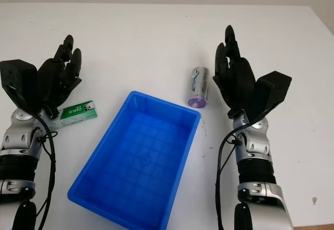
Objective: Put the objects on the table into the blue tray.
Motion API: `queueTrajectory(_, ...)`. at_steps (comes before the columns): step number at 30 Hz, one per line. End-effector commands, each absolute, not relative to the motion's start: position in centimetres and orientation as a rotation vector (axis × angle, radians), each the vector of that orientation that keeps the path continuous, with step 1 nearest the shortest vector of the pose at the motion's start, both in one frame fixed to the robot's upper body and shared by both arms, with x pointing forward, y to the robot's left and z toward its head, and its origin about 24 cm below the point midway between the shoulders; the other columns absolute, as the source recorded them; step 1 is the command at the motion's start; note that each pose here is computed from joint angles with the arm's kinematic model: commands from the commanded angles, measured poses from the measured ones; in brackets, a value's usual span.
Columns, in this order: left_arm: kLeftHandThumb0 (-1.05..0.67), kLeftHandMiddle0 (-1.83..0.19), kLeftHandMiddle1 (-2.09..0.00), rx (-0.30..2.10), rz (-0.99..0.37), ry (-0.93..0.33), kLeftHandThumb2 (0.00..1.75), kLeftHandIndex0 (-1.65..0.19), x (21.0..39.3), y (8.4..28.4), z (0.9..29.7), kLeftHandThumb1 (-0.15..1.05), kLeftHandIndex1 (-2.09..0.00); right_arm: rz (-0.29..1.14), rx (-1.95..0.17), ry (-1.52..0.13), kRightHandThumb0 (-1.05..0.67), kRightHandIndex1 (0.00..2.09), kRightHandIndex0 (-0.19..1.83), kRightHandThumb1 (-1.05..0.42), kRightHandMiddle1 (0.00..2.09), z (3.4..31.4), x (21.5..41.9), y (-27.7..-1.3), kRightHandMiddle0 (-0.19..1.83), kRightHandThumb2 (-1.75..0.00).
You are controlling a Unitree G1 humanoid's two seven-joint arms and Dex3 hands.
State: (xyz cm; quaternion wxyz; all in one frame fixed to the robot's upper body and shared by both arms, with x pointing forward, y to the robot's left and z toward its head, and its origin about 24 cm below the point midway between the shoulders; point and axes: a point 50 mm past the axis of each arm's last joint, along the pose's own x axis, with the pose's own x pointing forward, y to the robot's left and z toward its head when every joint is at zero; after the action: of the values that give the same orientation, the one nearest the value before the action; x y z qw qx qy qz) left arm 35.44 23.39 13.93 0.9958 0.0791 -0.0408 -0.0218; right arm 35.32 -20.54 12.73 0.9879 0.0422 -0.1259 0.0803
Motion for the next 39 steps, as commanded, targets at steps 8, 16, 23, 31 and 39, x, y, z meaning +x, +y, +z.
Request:
queueTrajectory(8,-0.7,0.19,0.0,0.149,-0.054,-0.088,0.68,0.19,35.8,22.8,14.0,1.05,0.0,0.164,0.097,-0.237,-0.71,0.0,-0.19,-1.05,0.0,12.8,35.4,-21.0,-0.19,-0.63)
queueTrajectory(16,-0.7,0.19,0.0,0.137,-0.046,-0.101,0.68,0.19,36.0,22.9,14.0,1.05,0.0,0.134,-0.171,-0.351,-0.67,0.13,0.08,-1.04,0.1,18.5,36.3,-24.0,0.01,-0.18)
queueTrajectory(23,-0.7,0.19,0.0,0.145,-0.043,-0.11,0.68,0.19,35.8,23.3,14.1,1.05,0.0,0.179,-1.265,-0.512,-0.57,0.17,0.31,-0.77,0.2,27.3,36.2,-24.0,0.32,-0.03)
queueTrajectory(31,-0.67,0.19,-0.02,0.147,-0.045,-0.102,0.66,0.19,35.8,23.1,14.0,1.05,-0.01,0.273,-2.013,-0.578,-0.38,0.14,0.38,-0.8,0.17,27.2,37.1,-23.2,0.36,-0.07)
queueTrajectory(39,-0.66,0.19,0.0,0.142,-0.042,-0.102,0.68,0.19,35.8,23.1,13.9,1.05,0.0,0.377,-2.244,-0.659,-0.13,0.09,0.39,-0.97,0.11,24.8,38.0,-22.4,0.37,-0.08)
